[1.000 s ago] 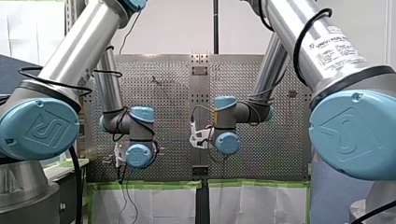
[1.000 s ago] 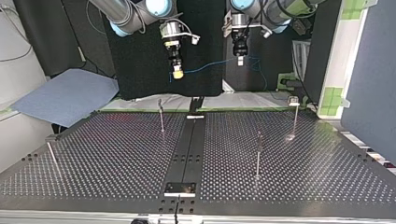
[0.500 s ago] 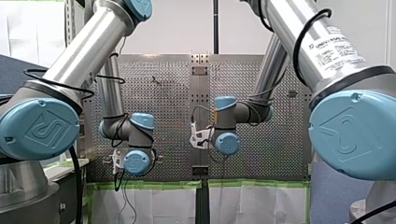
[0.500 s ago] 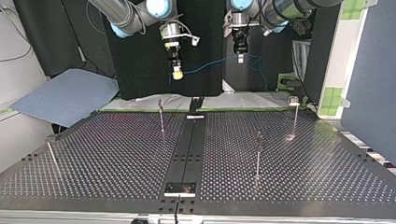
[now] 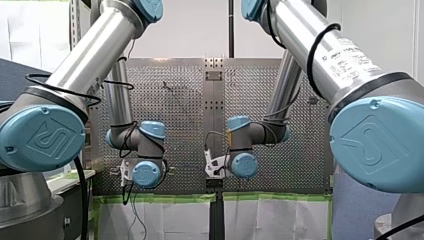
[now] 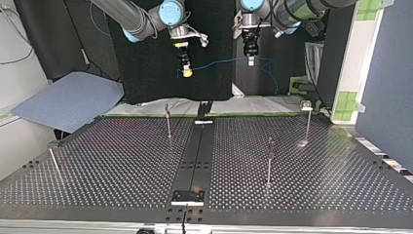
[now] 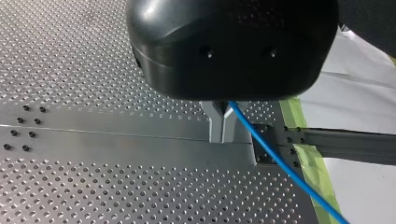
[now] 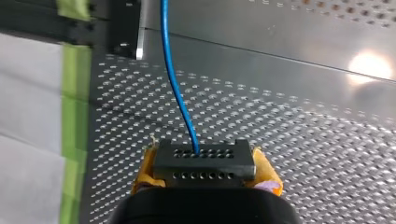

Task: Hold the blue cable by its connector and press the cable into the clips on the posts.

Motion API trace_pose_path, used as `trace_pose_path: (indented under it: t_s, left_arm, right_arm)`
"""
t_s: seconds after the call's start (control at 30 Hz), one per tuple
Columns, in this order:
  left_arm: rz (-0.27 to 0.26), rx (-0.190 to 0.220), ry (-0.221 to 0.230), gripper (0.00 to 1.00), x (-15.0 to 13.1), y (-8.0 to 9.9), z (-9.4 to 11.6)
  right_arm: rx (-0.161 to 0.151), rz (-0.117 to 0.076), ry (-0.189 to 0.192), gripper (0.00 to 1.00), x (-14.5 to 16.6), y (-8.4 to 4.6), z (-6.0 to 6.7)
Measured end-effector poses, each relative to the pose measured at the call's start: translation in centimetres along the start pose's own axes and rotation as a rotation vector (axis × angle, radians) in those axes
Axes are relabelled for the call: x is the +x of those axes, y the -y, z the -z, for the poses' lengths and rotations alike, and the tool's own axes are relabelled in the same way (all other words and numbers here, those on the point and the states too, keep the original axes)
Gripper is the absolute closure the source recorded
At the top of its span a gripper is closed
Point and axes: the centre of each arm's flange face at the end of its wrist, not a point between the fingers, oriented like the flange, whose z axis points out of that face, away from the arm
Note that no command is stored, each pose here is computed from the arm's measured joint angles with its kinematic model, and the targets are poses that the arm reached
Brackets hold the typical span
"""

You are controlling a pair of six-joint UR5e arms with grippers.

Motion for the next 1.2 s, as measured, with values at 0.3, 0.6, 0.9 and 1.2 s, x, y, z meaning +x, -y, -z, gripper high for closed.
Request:
trace_pose_path:
  t_s: [0.3, 0.6, 0.9, 1.2]
  left_arm:
    - [-0.005, 0.000, 0.001, 1.00, -0.1, 0.1, 0.1]
    - [-0.070, -0.037, 0.006, 1.00, -2.1, 0.2, 0.7]
    - [-0.075, -0.062, 0.006, 1.00, -4.4, -0.3, 0.7]
    - [-0.052, -0.079, 0.013, 1.00, -7.1, -0.6, 0.6]
  right_arm:
    - [0.003, 0.010, 0.030, 1.00, -0.4, 0.0, 0.3]
    - [-0.003, -0.048, 0.006, 1.00, 2.9, 0.0, 1.0]
    - [0.067, -0.142, -0.080, 1.00, 7.6, 0.3, 1.0]
    - [0.100, -0.185, -0.169, 1.00, 13.1, -0.1, 0.5]
